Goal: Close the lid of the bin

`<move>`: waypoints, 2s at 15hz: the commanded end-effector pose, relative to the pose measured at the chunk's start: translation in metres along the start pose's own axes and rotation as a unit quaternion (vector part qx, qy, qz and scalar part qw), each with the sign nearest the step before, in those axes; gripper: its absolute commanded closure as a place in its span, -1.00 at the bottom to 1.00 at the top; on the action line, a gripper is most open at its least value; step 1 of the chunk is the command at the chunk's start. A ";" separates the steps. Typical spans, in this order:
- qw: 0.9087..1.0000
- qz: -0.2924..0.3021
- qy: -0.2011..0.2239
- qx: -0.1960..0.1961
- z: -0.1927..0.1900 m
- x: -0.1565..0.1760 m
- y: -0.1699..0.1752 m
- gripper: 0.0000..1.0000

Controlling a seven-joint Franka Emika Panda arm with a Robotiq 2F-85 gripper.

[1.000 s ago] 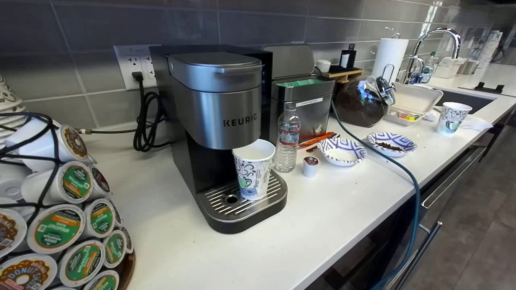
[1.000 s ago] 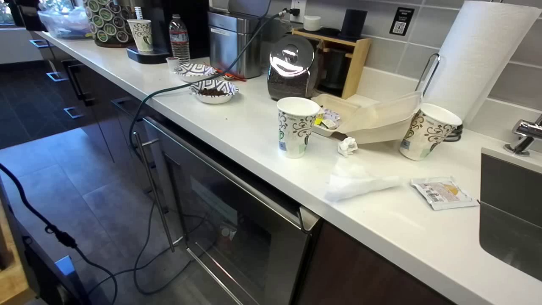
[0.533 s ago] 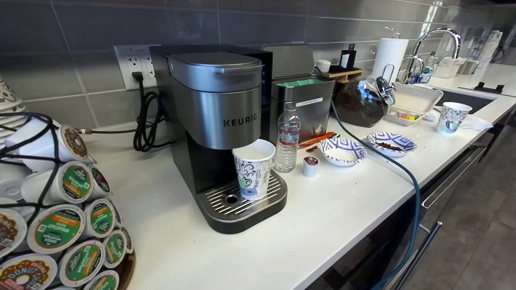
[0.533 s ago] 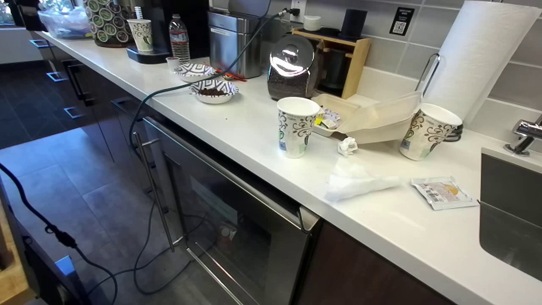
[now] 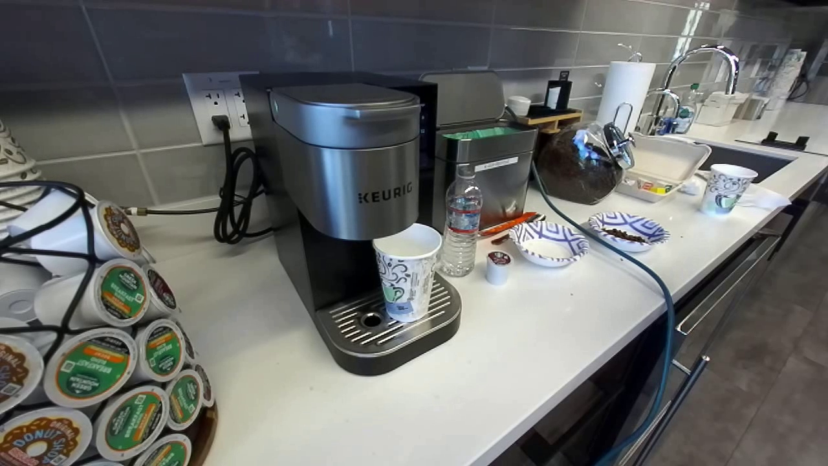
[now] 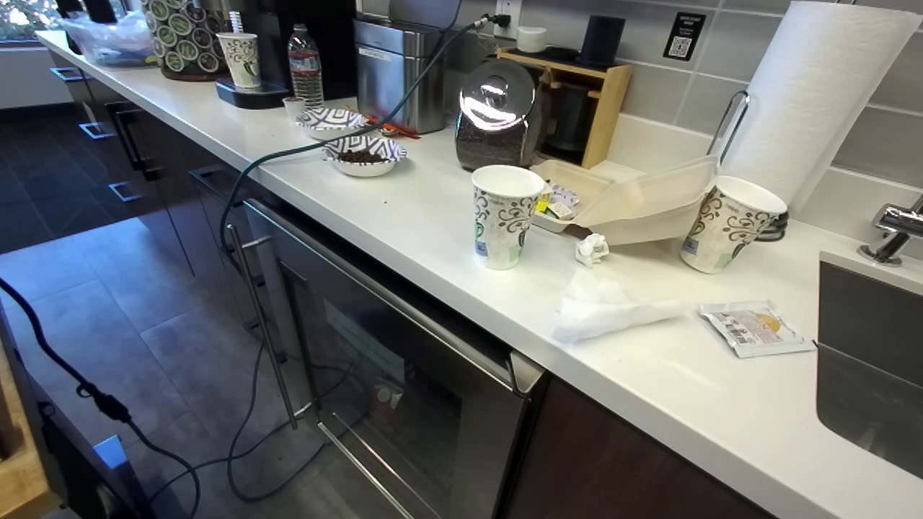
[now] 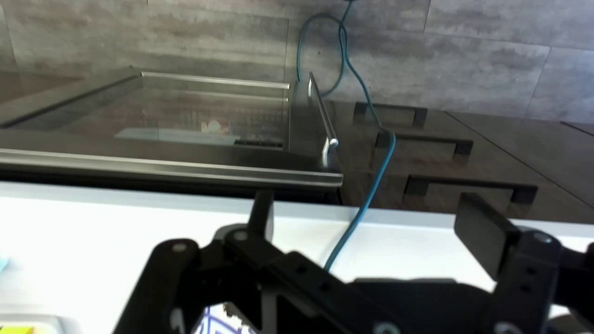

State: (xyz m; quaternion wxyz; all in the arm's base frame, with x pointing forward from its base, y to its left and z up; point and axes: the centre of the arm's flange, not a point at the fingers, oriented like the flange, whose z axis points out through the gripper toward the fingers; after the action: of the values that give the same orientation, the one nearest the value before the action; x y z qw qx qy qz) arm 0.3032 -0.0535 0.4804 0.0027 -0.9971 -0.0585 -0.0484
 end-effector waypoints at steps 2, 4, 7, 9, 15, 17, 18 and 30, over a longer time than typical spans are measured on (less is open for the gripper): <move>0.992 -0.078 0.093 0.042 -0.070 0.036 0.058 -1.00; 0.983 -0.118 0.128 0.058 -0.093 0.065 0.073 -1.00; 0.965 -0.170 0.170 0.107 -0.105 0.117 0.074 -1.00; 0.972 -0.144 0.169 0.075 -0.105 0.076 0.064 -1.00; 0.974 -0.137 0.171 0.067 -0.108 0.072 0.068 -1.00; 0.973 -0.137 0.171 0.067 -0.108 0.071 0.068 -1.00; 0.973 -0.137 0.171 0.067 -0.108 0.071 0.067 -1.00; 0.851 -0.282 0.404 0.181 -0.049 0.237 0.178 -1.00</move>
State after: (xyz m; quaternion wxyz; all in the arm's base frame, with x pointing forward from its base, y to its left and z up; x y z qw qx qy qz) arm 0.4828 -0.1810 0.5611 0.1429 -0.8460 -0.2977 -0.4187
